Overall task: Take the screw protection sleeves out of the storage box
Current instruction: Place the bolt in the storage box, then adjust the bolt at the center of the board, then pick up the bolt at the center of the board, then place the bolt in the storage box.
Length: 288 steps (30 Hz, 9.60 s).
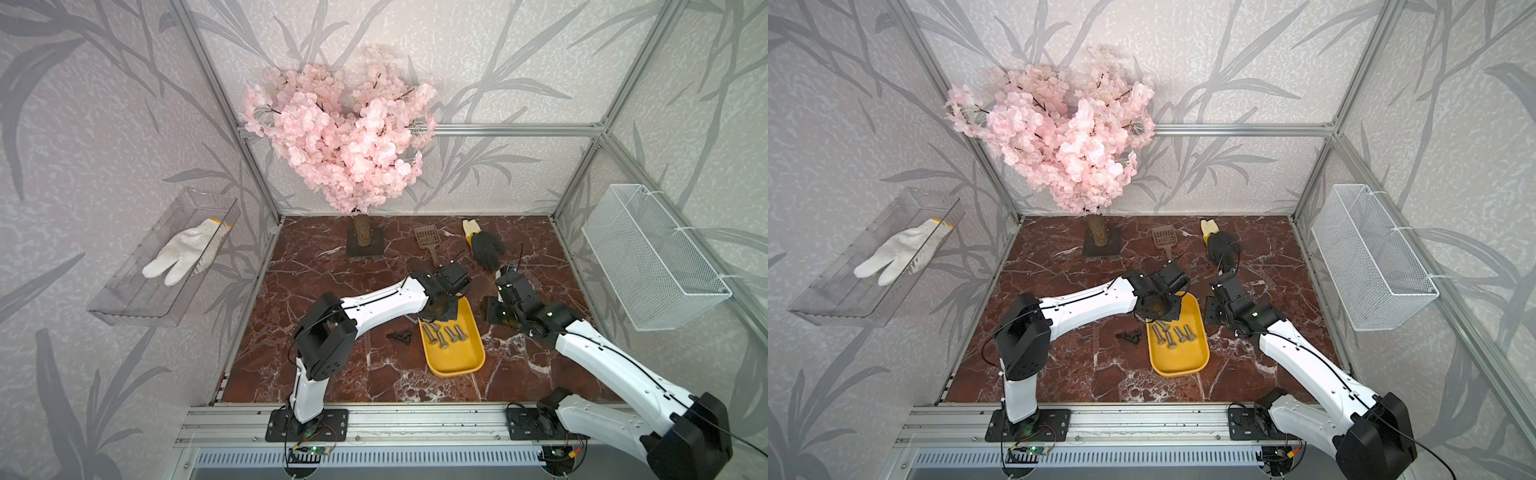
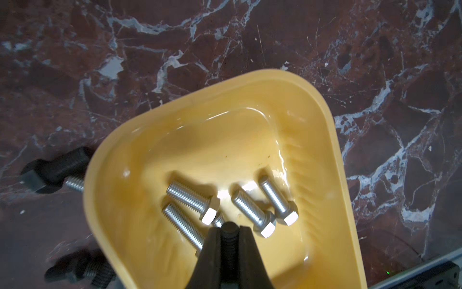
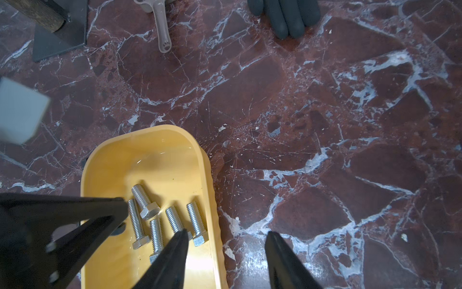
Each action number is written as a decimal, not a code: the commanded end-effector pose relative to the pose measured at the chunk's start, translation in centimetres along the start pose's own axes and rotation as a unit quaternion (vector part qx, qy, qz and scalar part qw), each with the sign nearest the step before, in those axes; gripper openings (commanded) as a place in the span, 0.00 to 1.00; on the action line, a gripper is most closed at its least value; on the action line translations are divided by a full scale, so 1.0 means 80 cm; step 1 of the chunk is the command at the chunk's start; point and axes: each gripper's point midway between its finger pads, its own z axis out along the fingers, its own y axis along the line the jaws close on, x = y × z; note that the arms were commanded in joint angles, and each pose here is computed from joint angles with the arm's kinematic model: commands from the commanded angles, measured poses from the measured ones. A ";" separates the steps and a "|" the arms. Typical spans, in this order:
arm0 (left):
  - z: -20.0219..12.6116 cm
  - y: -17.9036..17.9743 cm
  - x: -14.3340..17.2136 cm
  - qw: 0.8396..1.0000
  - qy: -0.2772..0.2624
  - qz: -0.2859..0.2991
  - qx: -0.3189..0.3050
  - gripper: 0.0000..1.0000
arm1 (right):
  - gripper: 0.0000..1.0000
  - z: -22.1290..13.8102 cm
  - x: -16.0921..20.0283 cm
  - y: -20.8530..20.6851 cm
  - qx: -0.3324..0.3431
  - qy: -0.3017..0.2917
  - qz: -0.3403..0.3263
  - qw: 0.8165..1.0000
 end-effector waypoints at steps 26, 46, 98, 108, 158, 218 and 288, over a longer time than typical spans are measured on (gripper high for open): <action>0.000 0.007 -0.042 0.996 -0.036 -0.073 0.039 0.42 | 0.55 -0.010 0.007 0.009 -0.041 -0.003 -0.012 0.999; -0.061 0.189 0.049 0.952 -0.067 -0.296 0.046 0.51 | 0.54 0.006 0.022 0.031 -0.069 0.037 -0.031 0.996; 0.027 0.221 0.101 0.800 -0.001 -0.599 -0.012 0.37 | 0.55 0.015 0.032 0.027 -0.067 0.037 -0.042 0.996; 0.042 0.221 0.113 0.807 0.029 -0.589 -0.020 0.18 | 0.54 0.016 0.034 0.025 -0.065 0.039 -0.045 0.996; -0.015 0.242 0.110 0.914 0.076 -0.394 -0.060 0.31 | 0.55 0.023 0.043 0.031 -0.080 0.049 -0.047 0.994; -0.113 0.064 0.057 0.963 0.041 -0.132 0.232 0.00 | 0.59 0.001 0.109 0.234 -0.381 0.138 -0.089 0.910; -0.077 0.172 0.050 0.985 -0.001 -0.164 0.046 0.56 | 0.23 0.145 0.057 0.069 0.043 0.133 -0.214 0.967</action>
